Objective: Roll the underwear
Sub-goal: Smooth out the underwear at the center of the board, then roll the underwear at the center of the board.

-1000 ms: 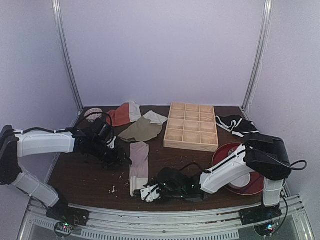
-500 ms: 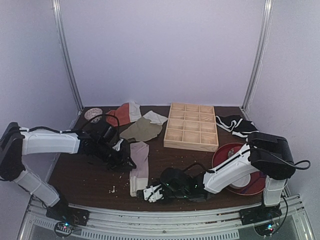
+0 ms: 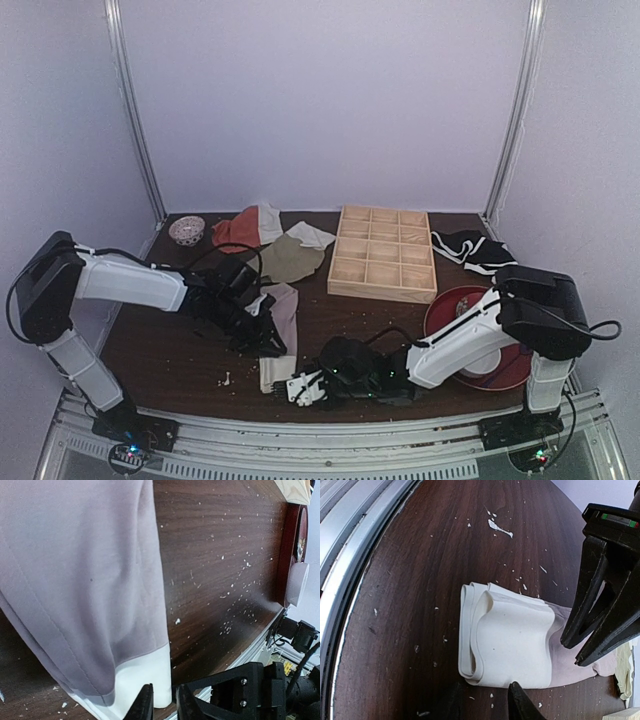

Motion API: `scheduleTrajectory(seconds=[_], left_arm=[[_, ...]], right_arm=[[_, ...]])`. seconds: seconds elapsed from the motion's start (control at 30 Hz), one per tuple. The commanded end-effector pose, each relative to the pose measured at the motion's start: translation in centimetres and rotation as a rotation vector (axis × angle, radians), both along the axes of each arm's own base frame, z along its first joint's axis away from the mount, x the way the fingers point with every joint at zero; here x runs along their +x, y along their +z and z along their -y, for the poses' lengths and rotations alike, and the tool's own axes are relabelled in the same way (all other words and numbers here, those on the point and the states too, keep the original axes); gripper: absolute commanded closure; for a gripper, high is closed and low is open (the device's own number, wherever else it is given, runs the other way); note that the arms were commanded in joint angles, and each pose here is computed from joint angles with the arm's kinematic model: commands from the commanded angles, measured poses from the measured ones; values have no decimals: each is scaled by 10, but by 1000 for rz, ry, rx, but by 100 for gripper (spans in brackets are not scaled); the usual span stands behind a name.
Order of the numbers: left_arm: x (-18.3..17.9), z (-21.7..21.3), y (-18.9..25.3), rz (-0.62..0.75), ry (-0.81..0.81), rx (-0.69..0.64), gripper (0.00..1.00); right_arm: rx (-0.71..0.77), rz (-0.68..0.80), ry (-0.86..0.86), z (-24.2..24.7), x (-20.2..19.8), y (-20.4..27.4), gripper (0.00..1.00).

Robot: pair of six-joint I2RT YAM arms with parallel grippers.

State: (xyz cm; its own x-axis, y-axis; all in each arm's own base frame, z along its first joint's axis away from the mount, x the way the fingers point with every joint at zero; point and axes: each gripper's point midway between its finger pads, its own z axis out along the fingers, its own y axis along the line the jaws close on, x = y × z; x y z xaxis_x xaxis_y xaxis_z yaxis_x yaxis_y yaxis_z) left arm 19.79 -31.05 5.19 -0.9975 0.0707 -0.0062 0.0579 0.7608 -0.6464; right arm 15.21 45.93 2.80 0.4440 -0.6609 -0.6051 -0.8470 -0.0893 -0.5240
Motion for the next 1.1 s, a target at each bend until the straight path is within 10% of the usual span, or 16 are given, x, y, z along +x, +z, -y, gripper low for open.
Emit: scheduleTrajectory(seconds=[0.0,1.07], left_arm=[[-3,-4,-2,15,-10,-4,82],[-21,-30,-34,-38,10,80,97]], right_arm=[[-56,-13,13,6,-9,-16,68],[-97,-20,-9,0,-5,-35,83]])
